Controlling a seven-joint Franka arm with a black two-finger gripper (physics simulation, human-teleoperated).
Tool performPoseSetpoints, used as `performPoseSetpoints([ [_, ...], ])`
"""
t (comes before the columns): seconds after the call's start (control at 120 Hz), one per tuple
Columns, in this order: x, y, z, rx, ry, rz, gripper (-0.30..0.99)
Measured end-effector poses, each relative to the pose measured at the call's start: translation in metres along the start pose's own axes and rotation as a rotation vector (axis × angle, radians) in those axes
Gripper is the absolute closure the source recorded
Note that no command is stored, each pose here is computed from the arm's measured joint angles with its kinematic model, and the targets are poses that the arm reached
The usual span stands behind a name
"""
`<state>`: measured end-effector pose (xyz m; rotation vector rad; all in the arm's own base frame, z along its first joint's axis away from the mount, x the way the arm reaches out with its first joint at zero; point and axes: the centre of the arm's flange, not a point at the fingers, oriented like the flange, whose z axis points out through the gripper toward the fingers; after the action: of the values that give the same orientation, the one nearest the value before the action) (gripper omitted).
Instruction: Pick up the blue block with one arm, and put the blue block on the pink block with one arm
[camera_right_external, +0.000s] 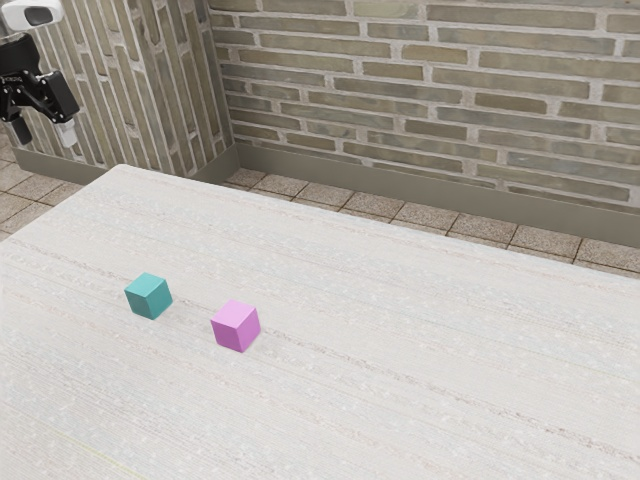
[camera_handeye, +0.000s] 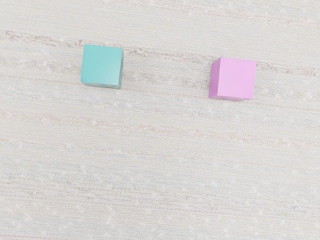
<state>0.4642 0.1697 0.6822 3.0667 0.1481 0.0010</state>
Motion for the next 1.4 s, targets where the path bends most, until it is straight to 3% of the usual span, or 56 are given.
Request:
performPoseSetpoints([
  [0.25, -0.006, 0.0, -0.006, 0.0, 0.012, 0.006, 0.0],
  [0.275, -0.013, 0.0, -0.024, 0.007, 0.042, 0.007, 0.0],
  [0.35, -0.084, -0.028, -0.135, 0.06, 0.232, -0.065, 0.0],
  [0.4, -0.116, -0.06, -0.156, 0.073, 0.266, -0.139, 0.0],
  [0.458, -0.111, -0.094, -0.117, 0.057, 0.187, -0.196, 0.0],
  [0.525, -0.077, -0.115, -0.053, 0.048, 0.071, -0.224, 0.0],
  [0.65, -0.049, -0.136, 0.063, 0.025, -0.044, -0.248, 0.0],
  [0.825, -0.05, -0.138, 0.128, 0.026, -0.043, -0.247, 0.0],
  [0.925, -0.039, -0.15, 0.169, 0.071, -0.021, -0.256, 0.0],
  [1.092, -0.006, -0.172, 0.243, 0.137, -0.042, -0.285, 0.0],
  [1.217, 0.014, -0.17, 0.283, 0.091, -0.026, -0.328, 0.0],
  [1.4, 0.043, -0.13, 0.31, -0.013, 0.043, -0.292, 0.0],
])
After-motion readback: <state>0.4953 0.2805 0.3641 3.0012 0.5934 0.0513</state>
